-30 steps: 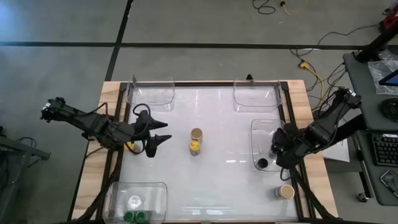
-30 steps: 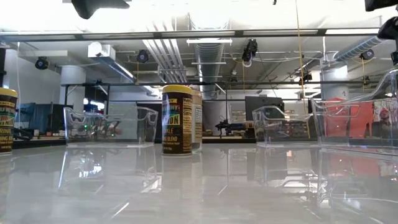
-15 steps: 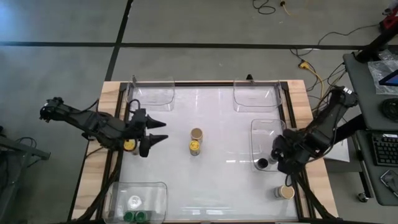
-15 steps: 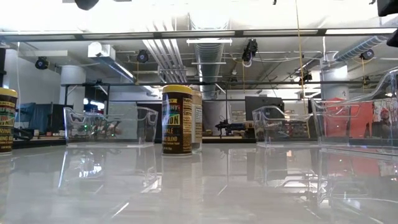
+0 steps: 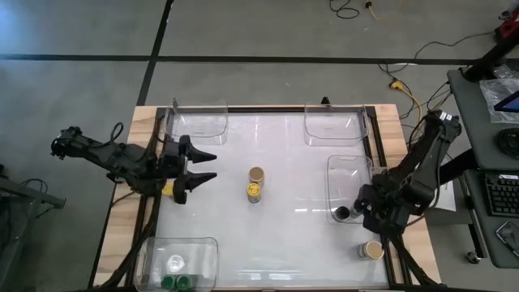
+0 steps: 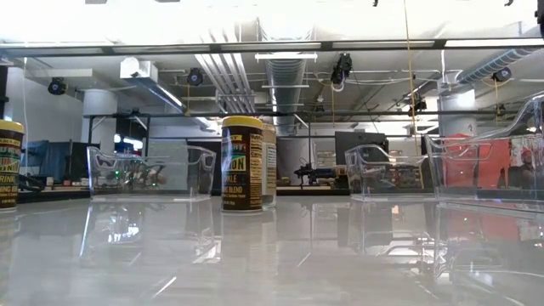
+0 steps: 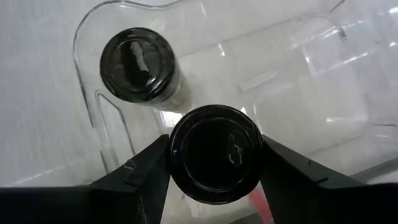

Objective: Sort spices by type
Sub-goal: Put the black seasoning bottle into the middle transparent bin

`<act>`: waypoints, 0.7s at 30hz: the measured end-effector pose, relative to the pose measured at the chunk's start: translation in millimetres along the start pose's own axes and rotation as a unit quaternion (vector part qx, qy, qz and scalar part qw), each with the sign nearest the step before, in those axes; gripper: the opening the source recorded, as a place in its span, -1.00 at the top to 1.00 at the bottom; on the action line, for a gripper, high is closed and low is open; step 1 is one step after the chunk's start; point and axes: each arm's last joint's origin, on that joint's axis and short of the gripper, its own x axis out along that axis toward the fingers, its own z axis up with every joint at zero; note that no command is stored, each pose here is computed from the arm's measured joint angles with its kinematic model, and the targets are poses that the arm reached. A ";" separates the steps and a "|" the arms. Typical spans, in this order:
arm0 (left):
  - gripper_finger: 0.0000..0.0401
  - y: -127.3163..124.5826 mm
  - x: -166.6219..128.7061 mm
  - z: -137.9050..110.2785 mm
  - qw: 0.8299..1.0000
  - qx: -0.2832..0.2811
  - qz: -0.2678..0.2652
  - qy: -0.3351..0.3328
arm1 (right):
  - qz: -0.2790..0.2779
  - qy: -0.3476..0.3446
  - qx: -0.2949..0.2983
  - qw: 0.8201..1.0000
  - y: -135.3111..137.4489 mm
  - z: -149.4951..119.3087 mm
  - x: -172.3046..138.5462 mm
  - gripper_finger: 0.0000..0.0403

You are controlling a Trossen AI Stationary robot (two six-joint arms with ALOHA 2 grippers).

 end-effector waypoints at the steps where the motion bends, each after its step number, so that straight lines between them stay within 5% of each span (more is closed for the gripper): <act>1: -0.30 0.0 0.0 0.0 1.000 0.000 0.000 0.000 | 0.003 0.000 0.003 1.000 1.5 -0.4 0.7 -0.02; 21: -0.30 -2.2 -0.6 8.0 0.999 -0.007 -0.015 -0.036 | -0.028 -0.006 -0.004 1.000 26.0 -5.9 22.3 0.00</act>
